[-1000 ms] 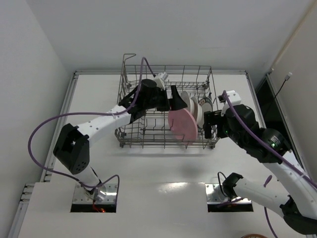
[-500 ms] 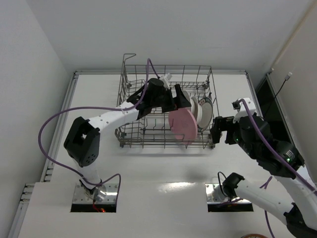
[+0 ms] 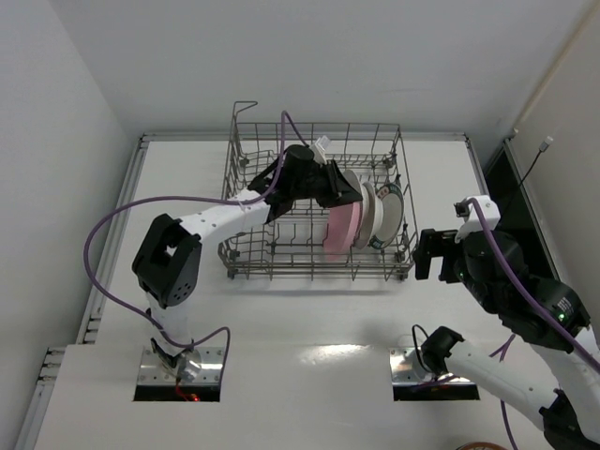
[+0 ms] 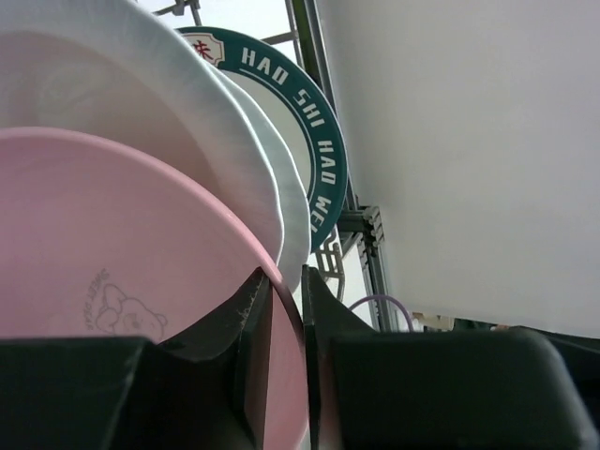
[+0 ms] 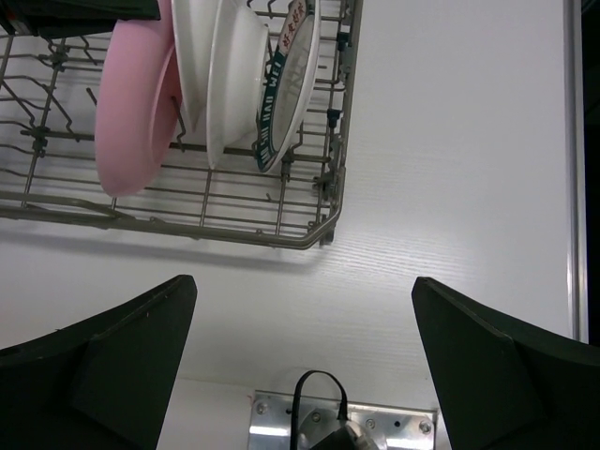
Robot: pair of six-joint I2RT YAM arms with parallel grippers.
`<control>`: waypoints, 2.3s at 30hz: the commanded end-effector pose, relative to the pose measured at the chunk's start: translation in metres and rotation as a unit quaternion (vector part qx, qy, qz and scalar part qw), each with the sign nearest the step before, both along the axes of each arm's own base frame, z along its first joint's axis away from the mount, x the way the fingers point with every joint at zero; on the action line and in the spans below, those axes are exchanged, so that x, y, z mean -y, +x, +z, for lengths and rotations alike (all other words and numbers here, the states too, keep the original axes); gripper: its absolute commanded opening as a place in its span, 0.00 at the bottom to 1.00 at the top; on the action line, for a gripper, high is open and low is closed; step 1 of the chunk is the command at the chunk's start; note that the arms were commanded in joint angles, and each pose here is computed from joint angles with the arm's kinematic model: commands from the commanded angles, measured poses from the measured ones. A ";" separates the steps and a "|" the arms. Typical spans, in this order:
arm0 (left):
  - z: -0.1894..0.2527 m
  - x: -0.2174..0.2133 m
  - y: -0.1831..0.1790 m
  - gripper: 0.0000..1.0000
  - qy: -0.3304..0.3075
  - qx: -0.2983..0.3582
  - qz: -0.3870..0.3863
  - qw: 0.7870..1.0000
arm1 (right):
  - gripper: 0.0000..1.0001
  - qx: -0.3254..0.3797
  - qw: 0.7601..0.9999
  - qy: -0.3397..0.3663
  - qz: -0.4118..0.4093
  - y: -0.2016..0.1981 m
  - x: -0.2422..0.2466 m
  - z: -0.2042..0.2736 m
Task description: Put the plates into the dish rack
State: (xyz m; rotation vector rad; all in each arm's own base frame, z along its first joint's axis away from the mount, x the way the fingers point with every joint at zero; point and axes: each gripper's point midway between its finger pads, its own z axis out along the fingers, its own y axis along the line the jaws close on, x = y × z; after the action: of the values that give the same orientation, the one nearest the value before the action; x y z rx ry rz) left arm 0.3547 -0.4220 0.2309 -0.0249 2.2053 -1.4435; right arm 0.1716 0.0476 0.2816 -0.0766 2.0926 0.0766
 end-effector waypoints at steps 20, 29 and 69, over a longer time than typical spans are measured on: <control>0.088 -0.032 0.037 0.00 -0.128 0.212 0.007 0.969 | 0.99 0.002 1.000 -0.008 -0.024 0.002 0.008 -0.001; 0.081 -0.041 0.037 0.00 -0.171 0.248 0.012 0.953 | 0.99 -0.001 1.000 -0.015 -0.022 0.000 0.009 -0.003; 0.155 -0.266 0.057 0.83 0.273 0.384 0.361 0.805 | 0.99 0.003 0.999 0.034 -0.030 0.027 -0.021 0.005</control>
State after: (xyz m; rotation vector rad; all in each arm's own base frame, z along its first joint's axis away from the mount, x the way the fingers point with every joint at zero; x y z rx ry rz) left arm 0.4018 -0.1963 0.4282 -0.0028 1.4733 -0.5485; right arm 0.1870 0.0632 0.2782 -0.0483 2.1179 0.0900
